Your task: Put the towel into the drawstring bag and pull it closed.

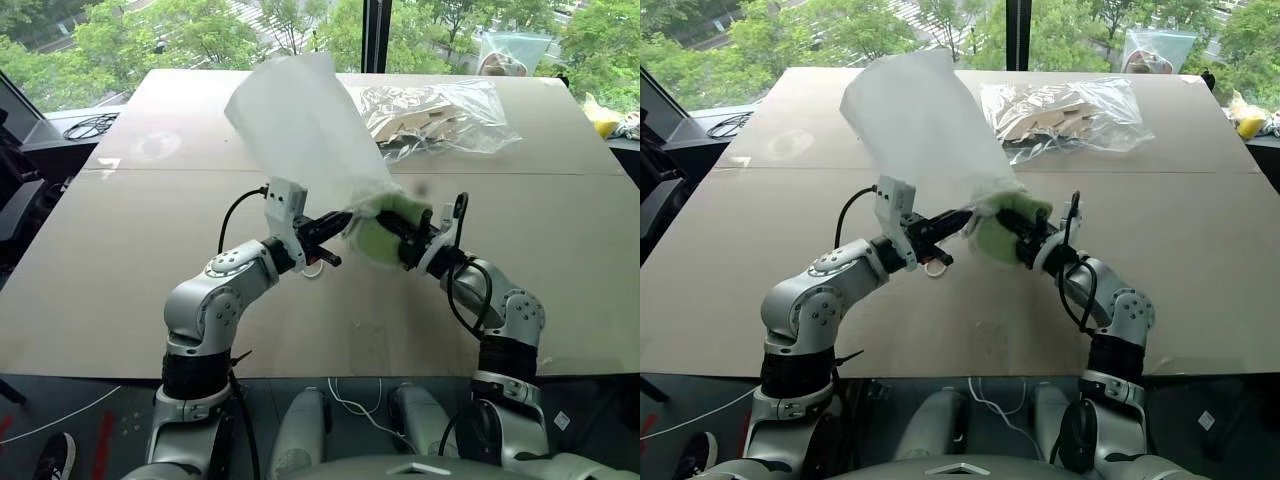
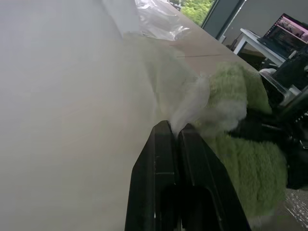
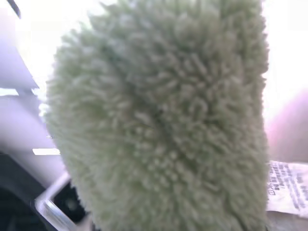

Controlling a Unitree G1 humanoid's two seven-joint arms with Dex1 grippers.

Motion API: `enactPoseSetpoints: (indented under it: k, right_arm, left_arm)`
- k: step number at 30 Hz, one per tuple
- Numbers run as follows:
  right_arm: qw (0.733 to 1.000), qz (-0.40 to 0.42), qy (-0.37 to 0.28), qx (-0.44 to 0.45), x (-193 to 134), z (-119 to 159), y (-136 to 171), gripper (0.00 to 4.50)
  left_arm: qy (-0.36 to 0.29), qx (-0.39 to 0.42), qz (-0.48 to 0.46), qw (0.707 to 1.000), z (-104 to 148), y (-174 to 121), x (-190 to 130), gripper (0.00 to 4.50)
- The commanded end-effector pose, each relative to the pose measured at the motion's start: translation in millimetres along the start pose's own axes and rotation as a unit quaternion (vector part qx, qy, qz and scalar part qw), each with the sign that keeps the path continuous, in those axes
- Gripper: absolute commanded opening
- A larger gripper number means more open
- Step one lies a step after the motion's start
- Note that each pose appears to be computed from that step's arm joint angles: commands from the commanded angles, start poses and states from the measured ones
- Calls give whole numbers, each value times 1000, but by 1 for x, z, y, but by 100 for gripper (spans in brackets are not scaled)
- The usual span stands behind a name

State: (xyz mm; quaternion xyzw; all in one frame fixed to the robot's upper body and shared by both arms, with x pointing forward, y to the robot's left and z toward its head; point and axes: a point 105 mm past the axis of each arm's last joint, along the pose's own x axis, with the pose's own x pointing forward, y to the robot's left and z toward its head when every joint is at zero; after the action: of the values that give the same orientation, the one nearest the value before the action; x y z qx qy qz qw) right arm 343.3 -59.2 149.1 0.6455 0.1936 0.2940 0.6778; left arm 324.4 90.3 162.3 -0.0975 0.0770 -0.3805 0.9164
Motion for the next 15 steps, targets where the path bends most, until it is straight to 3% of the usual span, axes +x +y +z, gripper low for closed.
enactPoseSetpoints:
  k: [1,7,11,15]
  right_arm:
    - [990,98,-13,102,24,-17,43,3]
    - [980,113,-23,164,35,-22,53,3]
    - [983,94,-21,159,39,-25,51,3]
    - [998,47,6,42,37,-35,37,3]
  left_arm:
    - [-11,8,-25,1000,5,-15,0,0]
    - [-10,4,-31,999,4,-20,3,0]
    - [-10,2,-34,999,4,-22,4,0]
    - [-13,5,-31,999,6,-20,4,0]
